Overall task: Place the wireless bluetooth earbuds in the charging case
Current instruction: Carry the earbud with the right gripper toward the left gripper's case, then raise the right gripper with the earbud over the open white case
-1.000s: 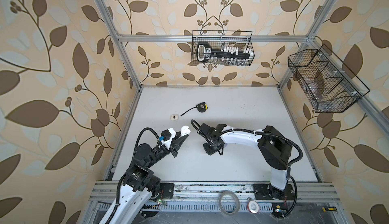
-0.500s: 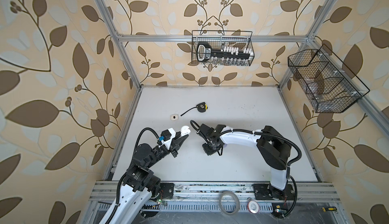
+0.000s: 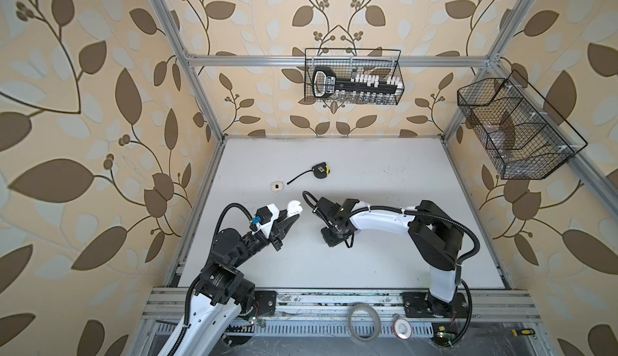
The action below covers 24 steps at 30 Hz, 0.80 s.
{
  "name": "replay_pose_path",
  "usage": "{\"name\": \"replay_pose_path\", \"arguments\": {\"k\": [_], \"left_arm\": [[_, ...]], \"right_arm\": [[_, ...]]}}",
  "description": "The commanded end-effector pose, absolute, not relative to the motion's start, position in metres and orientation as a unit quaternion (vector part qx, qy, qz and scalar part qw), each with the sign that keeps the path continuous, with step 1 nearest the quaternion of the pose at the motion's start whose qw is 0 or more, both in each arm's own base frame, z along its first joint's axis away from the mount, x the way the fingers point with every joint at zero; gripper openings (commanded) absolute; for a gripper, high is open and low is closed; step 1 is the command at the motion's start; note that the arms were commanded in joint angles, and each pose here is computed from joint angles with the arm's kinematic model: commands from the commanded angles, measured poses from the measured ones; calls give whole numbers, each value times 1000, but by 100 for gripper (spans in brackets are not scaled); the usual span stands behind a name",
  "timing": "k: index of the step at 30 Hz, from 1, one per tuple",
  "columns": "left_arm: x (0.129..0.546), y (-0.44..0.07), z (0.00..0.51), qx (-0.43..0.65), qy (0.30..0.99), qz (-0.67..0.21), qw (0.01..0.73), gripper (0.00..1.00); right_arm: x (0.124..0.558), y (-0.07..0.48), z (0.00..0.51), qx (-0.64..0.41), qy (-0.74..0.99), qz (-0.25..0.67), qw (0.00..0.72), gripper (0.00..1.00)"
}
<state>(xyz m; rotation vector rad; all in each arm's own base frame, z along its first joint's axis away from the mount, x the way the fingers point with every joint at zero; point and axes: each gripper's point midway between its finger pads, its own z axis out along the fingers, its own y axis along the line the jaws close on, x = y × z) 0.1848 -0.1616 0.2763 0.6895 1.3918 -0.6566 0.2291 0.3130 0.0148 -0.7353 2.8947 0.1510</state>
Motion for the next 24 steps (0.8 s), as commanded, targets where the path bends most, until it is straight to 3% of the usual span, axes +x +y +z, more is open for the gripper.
{"name": "replay_pose_path", "arguments": {"k": [1, 12, 24], "left_arm": [[179, -158, 305, 307, 584, -285, 695, 0], [178, -160, 303, 314, 580, -285, 695, 0], [172, -166, 316, 317, 537, -317, 714, 0]], "right_arm": [[217, 308, -3, -246, 966, 52, 55, 16], [232, 318, 37, -212, 965, 105, 117, 11], [254, 311, 221, -113, 889, 266, 356, 7]]}}
